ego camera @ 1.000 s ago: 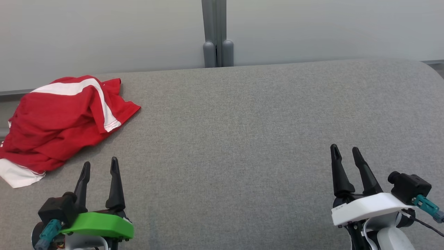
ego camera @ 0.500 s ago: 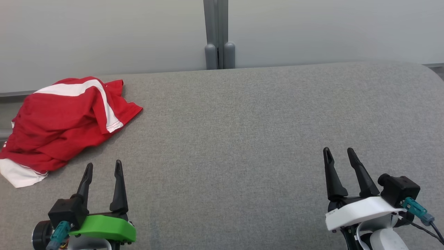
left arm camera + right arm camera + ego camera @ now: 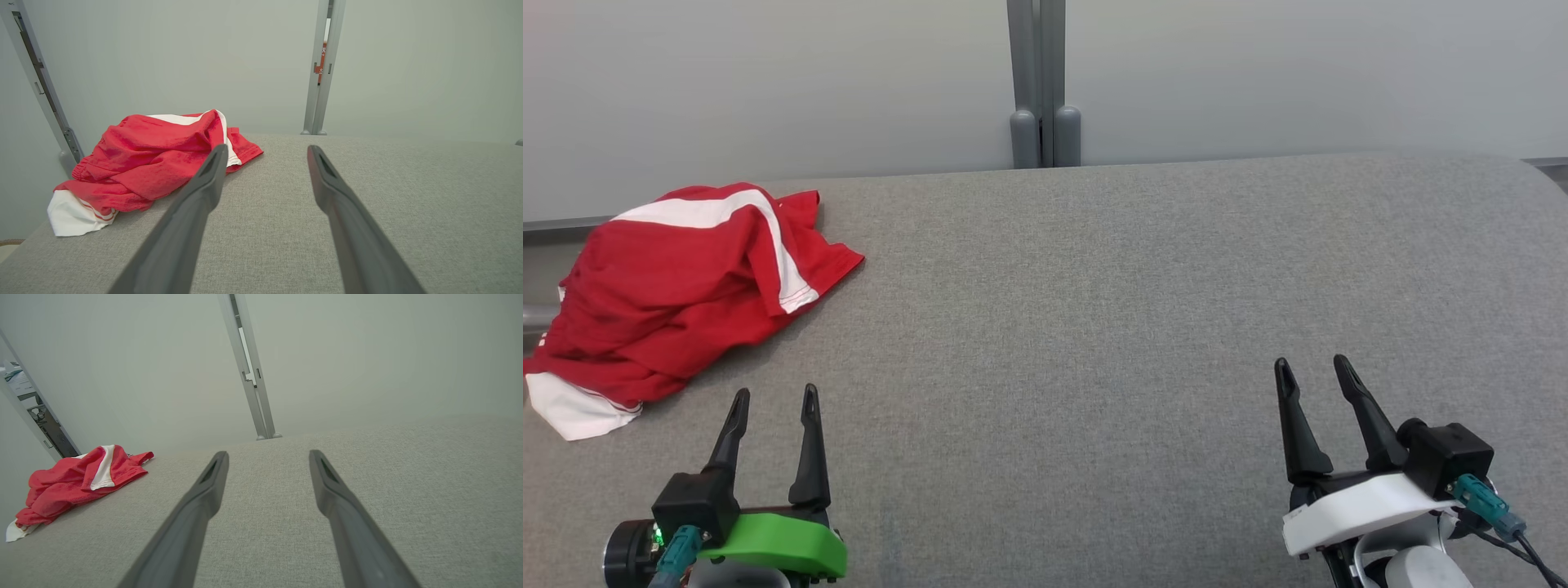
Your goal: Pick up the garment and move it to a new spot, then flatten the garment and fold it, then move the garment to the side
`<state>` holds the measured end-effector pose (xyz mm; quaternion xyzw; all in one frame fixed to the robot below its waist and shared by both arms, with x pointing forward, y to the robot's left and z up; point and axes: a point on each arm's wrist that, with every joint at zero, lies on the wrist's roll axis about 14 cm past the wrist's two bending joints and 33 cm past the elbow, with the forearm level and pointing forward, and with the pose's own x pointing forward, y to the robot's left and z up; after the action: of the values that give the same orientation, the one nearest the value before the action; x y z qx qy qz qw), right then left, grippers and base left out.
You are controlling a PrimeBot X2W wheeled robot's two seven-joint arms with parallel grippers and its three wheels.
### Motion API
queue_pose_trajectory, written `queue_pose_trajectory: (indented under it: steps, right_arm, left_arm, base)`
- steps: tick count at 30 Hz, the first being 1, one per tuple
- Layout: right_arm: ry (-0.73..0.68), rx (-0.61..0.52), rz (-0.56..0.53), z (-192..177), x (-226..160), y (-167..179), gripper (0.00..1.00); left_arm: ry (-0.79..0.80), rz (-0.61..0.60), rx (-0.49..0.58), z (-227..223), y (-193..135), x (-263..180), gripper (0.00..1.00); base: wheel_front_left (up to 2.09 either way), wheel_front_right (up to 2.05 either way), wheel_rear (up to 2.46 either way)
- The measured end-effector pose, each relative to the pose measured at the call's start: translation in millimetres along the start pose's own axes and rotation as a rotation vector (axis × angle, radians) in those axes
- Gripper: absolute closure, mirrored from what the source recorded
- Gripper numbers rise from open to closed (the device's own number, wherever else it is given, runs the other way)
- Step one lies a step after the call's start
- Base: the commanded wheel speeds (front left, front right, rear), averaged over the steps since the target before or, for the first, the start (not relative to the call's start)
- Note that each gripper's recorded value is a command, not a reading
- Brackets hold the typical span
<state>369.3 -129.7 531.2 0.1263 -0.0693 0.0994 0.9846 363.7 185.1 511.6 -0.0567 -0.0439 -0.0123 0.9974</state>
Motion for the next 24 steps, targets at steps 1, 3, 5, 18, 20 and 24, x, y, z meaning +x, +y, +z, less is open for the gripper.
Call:
queue_pose_trajectory:
  steps: [1,3,5,18,20,24]
  right_arm:
    - [0.000,-0.005,0.000,0.0,0.0,-0.3,0.00]
    - [-0.001,-0.018,0.003,-0.2,-0.2,0.0,0.00]
    - [0.000,-0.029,0.005,-0.6,-0.3,0.3,0.00]
    - [0.012,-0.047,0.001,-5.0,-1.4,-2.3,0.00]
    - [0.012,-0.045,-0.001,-5.2,-1.1,-2.8,0.00]
    - [0.014,-0.043,-0.005,-5.9,-1.2,-4.1,0.00]
  left_arm:
    - [-0.001,0.000,0.003,0.1,0.0,-0.1,0.00]
    - [-0.003,-0.002,0.011,0.2,-0.2,-0.4,0.00]
    - [-0.003,-0.003,0.020,0.2,0.0,-0.5,0.00]
    - [0.033,0.008,0.038,0.8,1.5,-3.0,0.00]
    - [0.030,0.009,0.037,2.9,2.1,-2.8,0.00]
    - [0.026,0.018,0.035,5.9,4.2,-3.1,0.00]
  base:
    - [0.00,0.00,0.00]
    - [0.00,0.00,0.00]
    - [0.00,0.00,0.00]
    - [0.00,0.00,0.00]
    - [0.00,0.00,0.00]
    - [0.00,0.00,0.00]
